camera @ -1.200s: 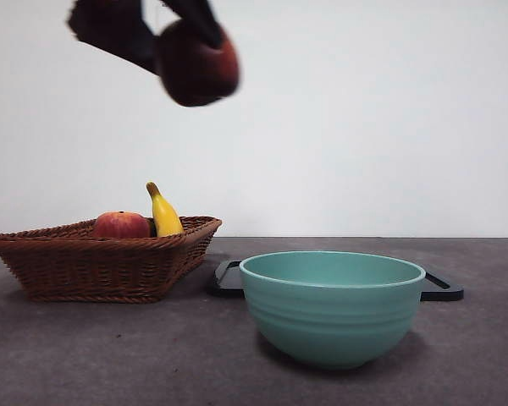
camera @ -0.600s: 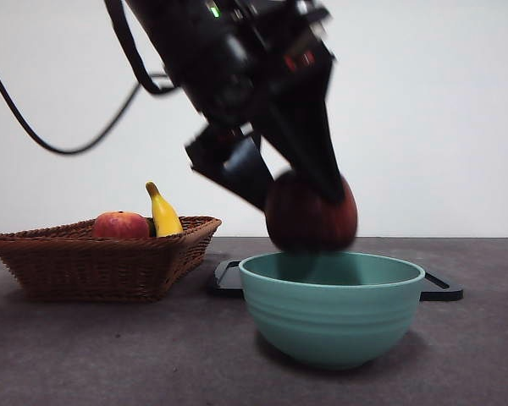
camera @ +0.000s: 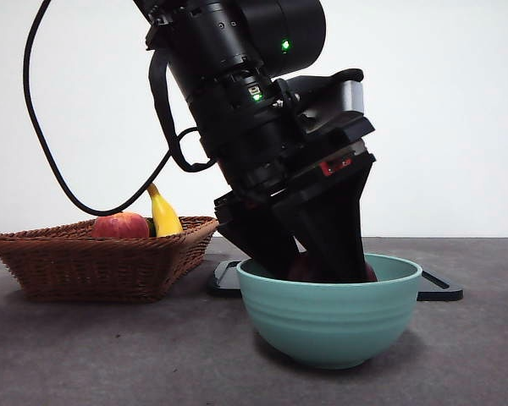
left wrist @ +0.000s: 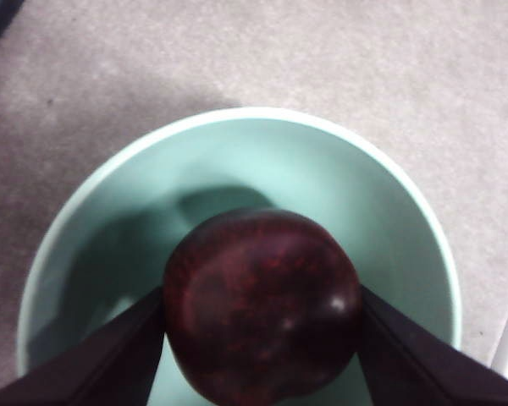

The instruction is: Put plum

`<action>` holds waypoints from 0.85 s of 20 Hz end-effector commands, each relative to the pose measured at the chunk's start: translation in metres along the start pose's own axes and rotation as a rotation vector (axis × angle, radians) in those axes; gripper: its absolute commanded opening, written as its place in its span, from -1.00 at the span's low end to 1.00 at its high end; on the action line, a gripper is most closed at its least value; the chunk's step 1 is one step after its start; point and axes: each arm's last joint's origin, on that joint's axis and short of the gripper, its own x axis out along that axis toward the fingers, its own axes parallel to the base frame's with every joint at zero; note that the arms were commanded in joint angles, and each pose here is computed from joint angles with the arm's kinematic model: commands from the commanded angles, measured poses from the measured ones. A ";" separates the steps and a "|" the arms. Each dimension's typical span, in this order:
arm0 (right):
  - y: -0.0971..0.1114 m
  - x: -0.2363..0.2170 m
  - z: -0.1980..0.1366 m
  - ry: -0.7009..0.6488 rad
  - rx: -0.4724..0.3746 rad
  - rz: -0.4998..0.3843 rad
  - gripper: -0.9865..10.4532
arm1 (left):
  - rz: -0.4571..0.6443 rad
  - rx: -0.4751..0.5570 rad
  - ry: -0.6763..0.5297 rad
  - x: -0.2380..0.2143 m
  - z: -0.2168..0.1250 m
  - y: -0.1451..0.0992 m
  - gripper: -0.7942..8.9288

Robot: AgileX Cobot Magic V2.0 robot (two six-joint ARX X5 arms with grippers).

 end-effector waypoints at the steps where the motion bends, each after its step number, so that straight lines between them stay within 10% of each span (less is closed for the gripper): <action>1: 0.002 -0.002 0.004 -0.010 -0.003 0.001 -0.13 | -0.007 0.026 0.005 0.006 0.004 -0.004 -0.10; 17: 0.002 -0.002 0.004 -0.009 -0.002 0.001 -0.13 | 0.019 -0.009 -0.096 -0.056 0.040 -0.005 -0.06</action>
